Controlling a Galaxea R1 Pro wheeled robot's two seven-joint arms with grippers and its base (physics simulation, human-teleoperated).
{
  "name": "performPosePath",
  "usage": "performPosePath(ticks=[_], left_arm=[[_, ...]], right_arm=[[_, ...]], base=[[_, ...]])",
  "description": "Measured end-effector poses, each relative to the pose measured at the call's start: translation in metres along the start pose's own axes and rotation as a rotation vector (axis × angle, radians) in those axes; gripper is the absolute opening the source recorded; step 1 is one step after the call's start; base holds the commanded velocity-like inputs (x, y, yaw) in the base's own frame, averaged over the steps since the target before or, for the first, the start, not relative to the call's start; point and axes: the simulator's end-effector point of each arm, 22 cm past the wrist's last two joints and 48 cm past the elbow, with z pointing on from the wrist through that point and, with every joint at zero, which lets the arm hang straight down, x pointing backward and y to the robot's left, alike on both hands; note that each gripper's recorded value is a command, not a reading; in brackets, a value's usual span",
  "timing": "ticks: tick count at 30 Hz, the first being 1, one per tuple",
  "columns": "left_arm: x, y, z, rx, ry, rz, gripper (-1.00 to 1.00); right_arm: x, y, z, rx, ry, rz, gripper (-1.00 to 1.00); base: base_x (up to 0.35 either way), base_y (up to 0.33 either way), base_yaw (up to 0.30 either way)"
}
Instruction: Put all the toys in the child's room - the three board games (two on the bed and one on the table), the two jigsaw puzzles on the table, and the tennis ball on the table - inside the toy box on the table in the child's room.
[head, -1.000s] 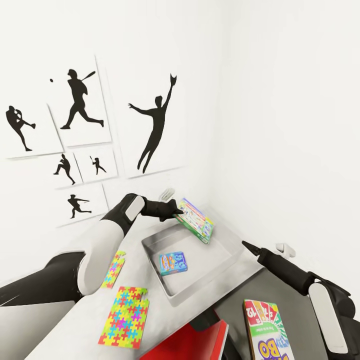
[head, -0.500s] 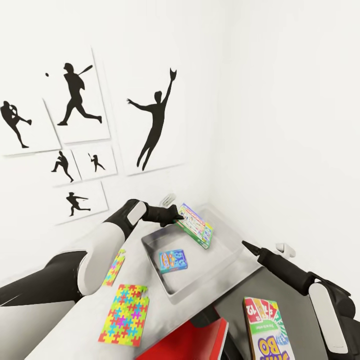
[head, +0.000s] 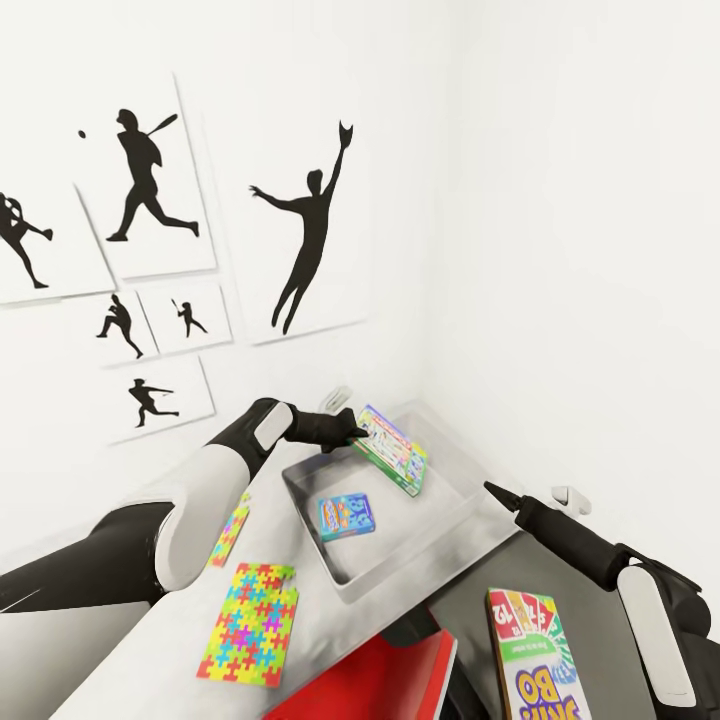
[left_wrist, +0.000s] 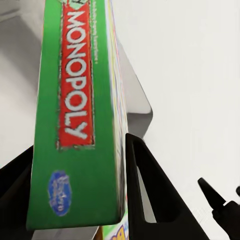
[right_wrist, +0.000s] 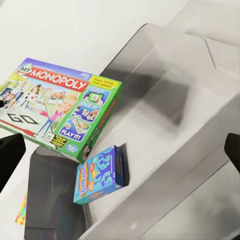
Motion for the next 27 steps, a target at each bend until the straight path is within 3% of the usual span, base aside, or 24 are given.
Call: performPosePath(ticks=[14, 27], left_arm=[[-0.002, -0.007, 0.006, 0.078, -0.005, -0.006, -1.00], [-0.002, 0.002, 0.014, 0.078, -0.012, -0.007, -1.00]], right_arm=[[0.008, -0.008, 0.005, 0.012, 0.017, 0.009, 1.00], [0.015, -0.016, 0.009, 0.023, 0.032, 0.018, 1.00]], base=[[0.000, 0.000, 0.000], [0.000, 0.000, 0.000]])
